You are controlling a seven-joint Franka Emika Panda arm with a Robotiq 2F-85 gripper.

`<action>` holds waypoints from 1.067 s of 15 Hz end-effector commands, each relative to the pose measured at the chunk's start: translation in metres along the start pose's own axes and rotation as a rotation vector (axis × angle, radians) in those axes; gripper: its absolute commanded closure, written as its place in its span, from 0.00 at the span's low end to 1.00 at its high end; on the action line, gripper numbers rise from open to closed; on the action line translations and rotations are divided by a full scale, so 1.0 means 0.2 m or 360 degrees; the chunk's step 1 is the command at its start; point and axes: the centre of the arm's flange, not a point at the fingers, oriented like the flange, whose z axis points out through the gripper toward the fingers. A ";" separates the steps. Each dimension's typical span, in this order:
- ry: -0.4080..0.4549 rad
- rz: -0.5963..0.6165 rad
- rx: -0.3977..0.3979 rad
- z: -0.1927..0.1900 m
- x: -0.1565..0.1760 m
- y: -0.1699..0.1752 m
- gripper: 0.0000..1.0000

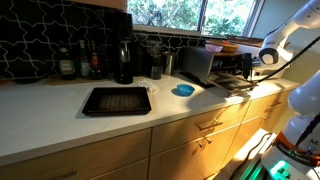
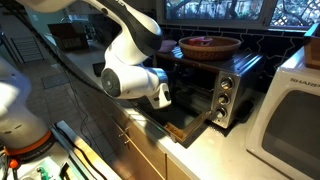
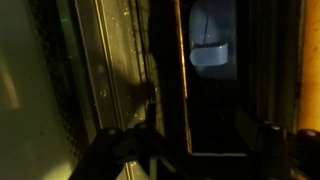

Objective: Pull the oven wire rack, remove the blue mixing bowl from the oven wire rack and place it to the left side of the oven

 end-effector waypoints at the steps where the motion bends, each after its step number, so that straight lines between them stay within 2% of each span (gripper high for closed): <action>1: 0.0035 -0.0033 0.0030 0.07 0.05 0.05 0.26; 3: 0.0059 -0.0054 0.0034 0.08 0.06 0.06 0.42; 4: 0.0069 -0.0065 0.0035 0.09 0.07 0.06 0.40; 5: 0.0077 -0.0075 0.0037 0.09 0.07 0.07 0.51; 6: 0.0084 -0.0081 0.0042 0.09 0.08 0.07 0.56; 7: 0.0092 -0.0090 0.0049 0.09 0.08 0.07 0.66; 8: 0.0098 -0.0096 0.0053 0.10 0.08 0.07 0.69; 10: 0.0111 -0.0115 0.0059 0.10 0.08 0.07 0.84; 12: 0.0118 -0.0128 0.0063 0.10 0.09 0.07 0.82; 13: 0.0122 -0.0134 0.0065 0.10 0.09 0.07 0.89; 14: 0.0123 -0.0140 0.0067 0.10 0.09 0.08 0.90; 15: 0.0124 -0.0147 0.0068 0.10 0.09 0.08 0.96; 16: 0.0125 -0.0152 0.0069 0.10 0.08 0.08 0.98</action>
